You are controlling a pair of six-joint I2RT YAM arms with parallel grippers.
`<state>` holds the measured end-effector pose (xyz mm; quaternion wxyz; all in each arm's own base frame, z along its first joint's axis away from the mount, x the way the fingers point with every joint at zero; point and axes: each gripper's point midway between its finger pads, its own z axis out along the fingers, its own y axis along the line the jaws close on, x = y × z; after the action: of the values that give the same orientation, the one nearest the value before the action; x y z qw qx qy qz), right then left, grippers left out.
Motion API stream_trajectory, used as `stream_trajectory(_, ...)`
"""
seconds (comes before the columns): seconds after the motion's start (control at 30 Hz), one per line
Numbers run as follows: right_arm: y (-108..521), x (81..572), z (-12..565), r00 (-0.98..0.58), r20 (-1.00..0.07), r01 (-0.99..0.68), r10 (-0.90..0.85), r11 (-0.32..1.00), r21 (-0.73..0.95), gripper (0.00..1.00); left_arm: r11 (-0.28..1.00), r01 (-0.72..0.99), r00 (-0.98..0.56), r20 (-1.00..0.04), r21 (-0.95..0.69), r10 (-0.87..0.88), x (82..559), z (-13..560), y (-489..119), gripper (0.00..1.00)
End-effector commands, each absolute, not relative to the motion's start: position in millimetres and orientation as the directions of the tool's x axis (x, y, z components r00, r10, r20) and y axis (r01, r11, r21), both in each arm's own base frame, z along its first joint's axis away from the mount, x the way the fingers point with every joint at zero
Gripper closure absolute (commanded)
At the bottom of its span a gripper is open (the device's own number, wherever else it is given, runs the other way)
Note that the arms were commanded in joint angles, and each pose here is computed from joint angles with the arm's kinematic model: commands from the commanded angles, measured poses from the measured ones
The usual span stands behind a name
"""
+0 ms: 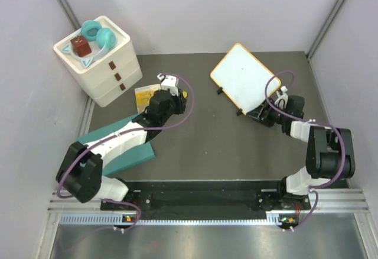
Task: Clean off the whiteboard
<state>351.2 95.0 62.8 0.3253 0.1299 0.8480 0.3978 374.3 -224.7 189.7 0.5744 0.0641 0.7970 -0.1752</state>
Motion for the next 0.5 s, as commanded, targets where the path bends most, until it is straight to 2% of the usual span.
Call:
stream_trajectory(0.0,94.4,337.4,86.9,-0.738,-0.506,-0.079,0.447,0.687,0.722,0.43,0.884,0.364,-0.57,-0.821,-0.294,-0.038,340.7,135.5,-244.7,0.78)
stream_trajectory(0.03,93.5,330.3,85.4,-0.748,-0.491,-0.059,0.446,0.693,0.719,0.42,0.879,0.364,-0.604,-0.797,-0.308,-0.029,338.2,123.8,-248.5,0.77)
stream_trajectory(0.1,92.4,320.6,87.2,-0.746,-0.494,-0.049,0.446,0.704,0.709,0.38,0.867,0.365,-0.662,-0.749,-0.339,-0.015,329.5,108.0,-254.0,0.69)
stream_trajectory(0.13,91.6,317.6,95.7,-0.732,-0.517,-0.063,0.443,0.711,0.7,0.36,0.86,0.37,-0.696,-0.718,-0.352,0.005,324.3,94.9,-258.2,0.64)
stream_trajectory(0.17,90.6,311.8,95.9,-0.736,-0.512,-0.051,0.443,0.718,0.694,0.34,0.86,0.364,-0.711,-0.704,-0.359,0.007,322.7,90.1,-259.7,0.54)
stream_trajectory(0.23,89.4,307.1,106.1,-0.713,-0.544,-0.071,0.442,0.726,0.684,0.29,0.862,0.352,-0.735,-0.678,-0.365,0.013,320.1,78.5,-260.7,0.44)
stream_trajectory(0.27,89.4,299.8,103.2,-0.727,-0.527,-0.052,0.441,0.73,0.682,0.27,0.862,0.348,-0.744,-0.668,-0.369,0.014,317.6,74.5,-260.5,0.36)
stream_trajectory(0.3,89.1,296.3,102.9,-0.728,-0.526,-0.047,0.441,0.732,0.679,0.22,0.862,0.346,-0.747,-0.665,-0.371,0.013,316.9,73.3,-260.5,0.07)
stream_trajectory(0.33,88.5,294.2,104.9,-0.724,-0.533,-0.05,0.438,0.737,0.674,0.2,0.861,0.346,-0.749,-0.662,-0.373,0.015,315.2,73.9,-260.0,0.01)
stream_trajectory(0.47,84.9,285.7,115.7,-0.693,-0.569,-0.057,0.442,0.754,0.655,0.13,0.872,0.334,-0.749,-0.663,-0.359,0.014,310.2,78.3,-252.3,0.01)
